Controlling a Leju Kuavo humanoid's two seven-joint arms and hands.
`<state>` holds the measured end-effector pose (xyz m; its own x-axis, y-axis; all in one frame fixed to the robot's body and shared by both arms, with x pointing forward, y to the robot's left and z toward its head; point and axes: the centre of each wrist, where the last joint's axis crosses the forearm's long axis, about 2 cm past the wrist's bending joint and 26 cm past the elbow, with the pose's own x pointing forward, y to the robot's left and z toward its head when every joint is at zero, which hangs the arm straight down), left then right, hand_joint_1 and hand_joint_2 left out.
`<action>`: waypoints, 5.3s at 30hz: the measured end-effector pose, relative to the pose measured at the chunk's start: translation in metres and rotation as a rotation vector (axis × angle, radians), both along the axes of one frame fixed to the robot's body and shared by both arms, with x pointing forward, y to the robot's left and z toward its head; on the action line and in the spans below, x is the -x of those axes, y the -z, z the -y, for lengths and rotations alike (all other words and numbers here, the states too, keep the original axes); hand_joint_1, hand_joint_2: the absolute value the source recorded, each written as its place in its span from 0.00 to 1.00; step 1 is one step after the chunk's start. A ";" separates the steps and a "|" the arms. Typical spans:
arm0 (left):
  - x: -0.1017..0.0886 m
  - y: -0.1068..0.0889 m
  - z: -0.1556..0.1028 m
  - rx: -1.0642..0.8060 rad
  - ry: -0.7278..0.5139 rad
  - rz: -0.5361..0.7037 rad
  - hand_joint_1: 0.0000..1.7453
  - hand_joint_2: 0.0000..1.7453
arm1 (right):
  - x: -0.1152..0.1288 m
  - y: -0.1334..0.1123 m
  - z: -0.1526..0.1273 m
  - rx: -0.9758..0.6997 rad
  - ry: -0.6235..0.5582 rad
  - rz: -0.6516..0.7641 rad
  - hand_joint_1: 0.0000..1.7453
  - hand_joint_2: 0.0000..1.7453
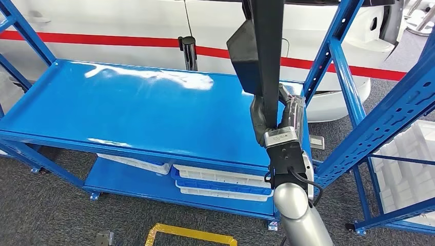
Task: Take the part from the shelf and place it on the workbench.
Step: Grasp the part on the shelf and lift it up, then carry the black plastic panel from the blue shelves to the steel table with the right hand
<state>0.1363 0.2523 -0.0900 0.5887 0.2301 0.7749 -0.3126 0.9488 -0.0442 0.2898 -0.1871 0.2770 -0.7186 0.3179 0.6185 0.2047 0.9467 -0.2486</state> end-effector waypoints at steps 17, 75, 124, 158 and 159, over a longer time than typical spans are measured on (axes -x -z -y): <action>0.008 0.003 -0.003 0.003 -0.041 0.017 0.00 1.00 | 0.000 0.002 0.005 -0.018 -0.031 0.033 1.00 1.00; 0.029 0.009 -0.024 0.002 -0.177 0.048 0.00 1.00 | -0.017 -0.006 -0.016 -0.059 -0.052 0.027 1.00 1.00; 0.009 0.000 0.026 0.127 0.077 -0.083 0.00 1.00 | 0.038 0.059 0.036 -0.138 0.049 0.019 1.00 1.00; 0.010 -0.004 0.055 0.112 0.394 -0.194 0.00 1.00 | 0.030 0.051 0.036 -0.070 0.029 0.056 1.00 1.00; 0.011 -0.003 0.055 0.111 0.397 -0.194 0.00 1.00 | 0.030 0.050 0.036 -0.069 0.030 0.056 1.00 1.00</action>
<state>0.1254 0.1973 -0.0866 0.7797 0.0330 0.6252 0.0615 0.9897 -0.1290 0.2596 -0.2228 0.2267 -0.7433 0.2978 0.5990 0.2449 0.9544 -0.1707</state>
